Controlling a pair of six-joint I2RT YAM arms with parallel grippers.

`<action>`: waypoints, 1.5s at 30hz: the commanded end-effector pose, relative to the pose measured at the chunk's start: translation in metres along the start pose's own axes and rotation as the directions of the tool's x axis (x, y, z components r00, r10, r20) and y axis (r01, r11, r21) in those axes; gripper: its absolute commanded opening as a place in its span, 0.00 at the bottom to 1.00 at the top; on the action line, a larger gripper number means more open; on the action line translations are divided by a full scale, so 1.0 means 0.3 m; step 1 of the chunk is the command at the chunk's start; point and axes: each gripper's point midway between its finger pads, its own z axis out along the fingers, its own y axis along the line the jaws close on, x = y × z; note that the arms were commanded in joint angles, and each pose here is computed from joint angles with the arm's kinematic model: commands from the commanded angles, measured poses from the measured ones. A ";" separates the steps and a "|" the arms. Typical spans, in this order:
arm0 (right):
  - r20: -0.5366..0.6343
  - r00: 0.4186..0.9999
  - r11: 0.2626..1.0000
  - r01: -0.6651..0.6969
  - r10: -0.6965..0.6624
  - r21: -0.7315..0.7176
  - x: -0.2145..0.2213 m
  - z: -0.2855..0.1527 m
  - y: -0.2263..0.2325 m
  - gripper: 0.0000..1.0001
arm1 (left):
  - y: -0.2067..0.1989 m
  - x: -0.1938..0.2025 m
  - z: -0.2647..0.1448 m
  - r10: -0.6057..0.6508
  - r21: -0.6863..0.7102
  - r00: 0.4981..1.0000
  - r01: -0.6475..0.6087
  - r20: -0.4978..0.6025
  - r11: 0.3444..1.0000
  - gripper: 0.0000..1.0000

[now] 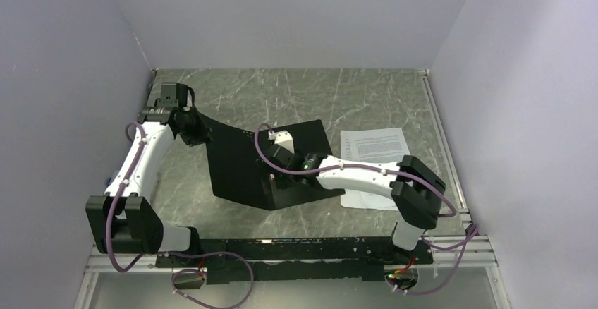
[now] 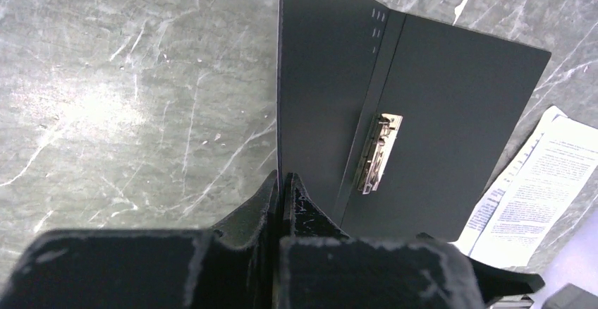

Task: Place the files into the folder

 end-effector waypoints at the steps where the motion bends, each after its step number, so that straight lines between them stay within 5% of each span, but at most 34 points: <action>1: 0.035 0.997 0.995 -0.066 0.068 -0.075 -0.083 0.030 0.075 1.00 | 0.044 -0.001 0.046 -0.029 -0.034 1.000 0.029 0.011 0.999 0.03; 11: -0.044 0.996 0.992 -0.081 0.077 -0.099 -0.030 0.149 0.128 1.00 | 0.119 0.042 0.079 -0.010 -0.102 1.000 0.011 0.005 0.995 0.07; 17: -0.073 0.995 0.997 -0.075 0.072 -0.035 0.020 0.203 0.090 1.00 | 0.168 0.081 0.087 0.005 -0.161 0.999 -0.010 -0.037 0.987 0.50; 20: -0.091 0.993 0.997 -0.071 0.069 -0.019 0.044 0.222 0.079 1.00 | 0.183 0.079 0.077 0.021 -0.188 0.999 -0.030 -0.045 0.982 0.60; 25: -0.120 0.991 0.998 -0.049 0.052 0.032 0.086 0.250 0.042 0.99 | 0.209 0.049 0.021 0.059 -0.241 0.998 -0.060 -0.015 0.969 0.92; 45: -0.276 0.953 0.941 0.201 -0.123 0.274 0.265 0.291 -0.087 0.98 | 0.150 0.052 -0.225 0.166 -0.124 0.984 -0.158 0.058 0.980 0.93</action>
